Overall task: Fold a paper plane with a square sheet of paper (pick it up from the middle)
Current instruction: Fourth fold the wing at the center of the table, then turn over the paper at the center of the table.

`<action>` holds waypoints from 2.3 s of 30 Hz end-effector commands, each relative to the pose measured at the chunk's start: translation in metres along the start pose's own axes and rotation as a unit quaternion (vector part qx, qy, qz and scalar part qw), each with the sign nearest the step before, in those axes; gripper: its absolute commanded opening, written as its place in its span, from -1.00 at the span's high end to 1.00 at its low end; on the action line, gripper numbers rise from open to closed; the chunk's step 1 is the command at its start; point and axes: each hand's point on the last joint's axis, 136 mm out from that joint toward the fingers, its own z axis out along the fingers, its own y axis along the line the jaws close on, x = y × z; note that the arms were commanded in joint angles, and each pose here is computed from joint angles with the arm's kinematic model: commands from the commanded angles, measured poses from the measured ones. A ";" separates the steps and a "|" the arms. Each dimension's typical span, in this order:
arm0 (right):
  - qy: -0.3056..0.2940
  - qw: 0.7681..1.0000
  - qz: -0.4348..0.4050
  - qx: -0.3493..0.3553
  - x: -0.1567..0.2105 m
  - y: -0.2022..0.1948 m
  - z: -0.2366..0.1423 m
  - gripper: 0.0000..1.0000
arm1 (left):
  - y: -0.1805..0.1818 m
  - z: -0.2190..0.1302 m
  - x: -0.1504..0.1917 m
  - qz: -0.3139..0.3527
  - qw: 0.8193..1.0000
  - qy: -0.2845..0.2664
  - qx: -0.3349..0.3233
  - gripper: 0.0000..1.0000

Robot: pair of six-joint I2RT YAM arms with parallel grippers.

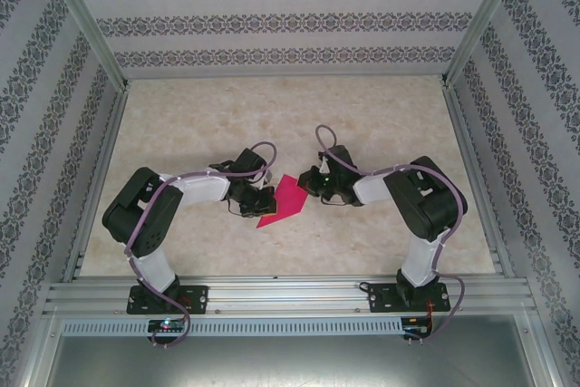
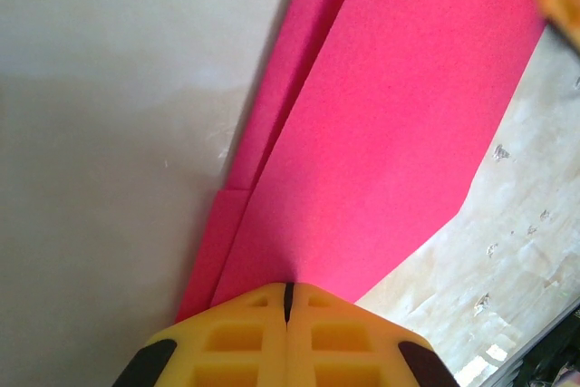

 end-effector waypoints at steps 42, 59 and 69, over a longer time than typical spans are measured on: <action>0.071 0.995 -0.053 0.049 0.076 0.015 0.027 0.75 | -0.003 -0.012 0.022 -0.059 0.998 0.008 0.029 0.77; 0.246 0.937 -0.245 0.020 0.096 0.029 0.013 0.79 | 0.007 -0.042 0.005 -0.023 0.998 -0.044 -0.049 0.57; 0.075 0.983 -0.164 0.038 0.046 0.067 -0.030 0.25 | 0.008 -0.032 -0.007 0.007 0.997 -0.027 -0.072 0.48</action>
